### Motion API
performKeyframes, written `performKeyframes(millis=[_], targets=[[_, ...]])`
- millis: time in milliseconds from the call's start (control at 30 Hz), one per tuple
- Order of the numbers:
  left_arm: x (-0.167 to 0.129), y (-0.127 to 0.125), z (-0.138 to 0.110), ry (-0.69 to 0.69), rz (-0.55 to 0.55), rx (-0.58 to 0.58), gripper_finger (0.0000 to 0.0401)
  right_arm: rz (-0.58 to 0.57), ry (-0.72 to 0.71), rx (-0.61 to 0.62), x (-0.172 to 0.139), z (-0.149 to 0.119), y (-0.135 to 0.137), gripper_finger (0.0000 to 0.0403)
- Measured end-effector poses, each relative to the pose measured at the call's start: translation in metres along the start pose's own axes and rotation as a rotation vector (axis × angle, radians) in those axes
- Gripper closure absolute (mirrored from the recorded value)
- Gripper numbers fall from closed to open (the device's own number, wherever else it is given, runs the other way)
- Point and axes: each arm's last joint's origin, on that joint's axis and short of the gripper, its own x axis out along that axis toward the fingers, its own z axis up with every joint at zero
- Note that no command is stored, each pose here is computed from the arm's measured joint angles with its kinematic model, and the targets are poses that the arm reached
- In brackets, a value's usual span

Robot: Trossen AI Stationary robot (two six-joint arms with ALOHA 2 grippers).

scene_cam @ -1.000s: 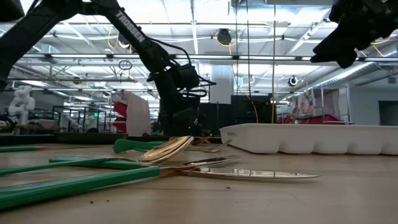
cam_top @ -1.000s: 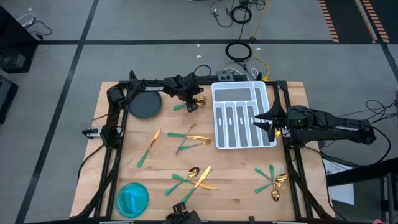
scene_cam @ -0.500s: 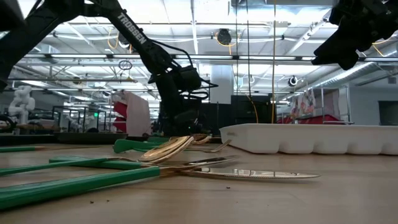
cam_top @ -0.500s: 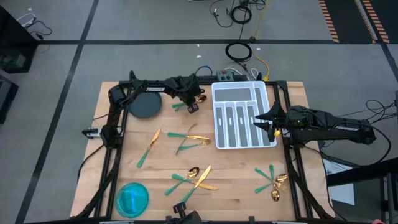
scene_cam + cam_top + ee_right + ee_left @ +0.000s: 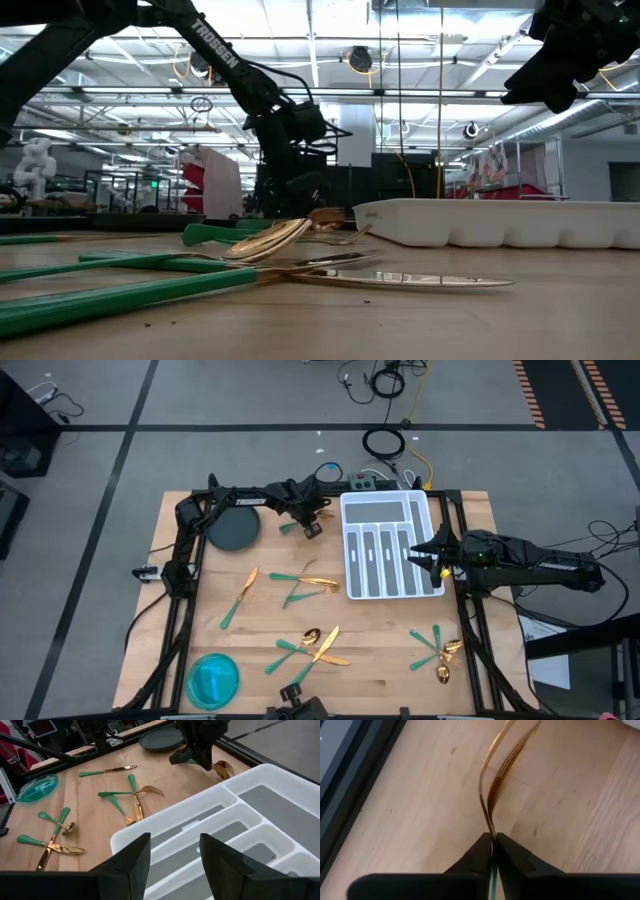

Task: Sort silverware
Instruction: Put the green fork into the silverware tray

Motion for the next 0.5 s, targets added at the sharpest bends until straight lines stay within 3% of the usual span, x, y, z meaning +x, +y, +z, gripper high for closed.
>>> performKeyframes(millis=[233, 500], targets=[[0.0013, 0.0024, -0.0006, 0.000, -0.011, 0.008, 0.0315, 0.000, 0.000, 0.000, 0.0000, 0.0000, 0.0000, 0.0238], [0.0016, 0.0048, -0.0008, -0.001, -0.007, 0.012, 0.0308, 0.000, 0.000, 0.000, 0.0000, 0.0000, 0.0000, 0.0238]])
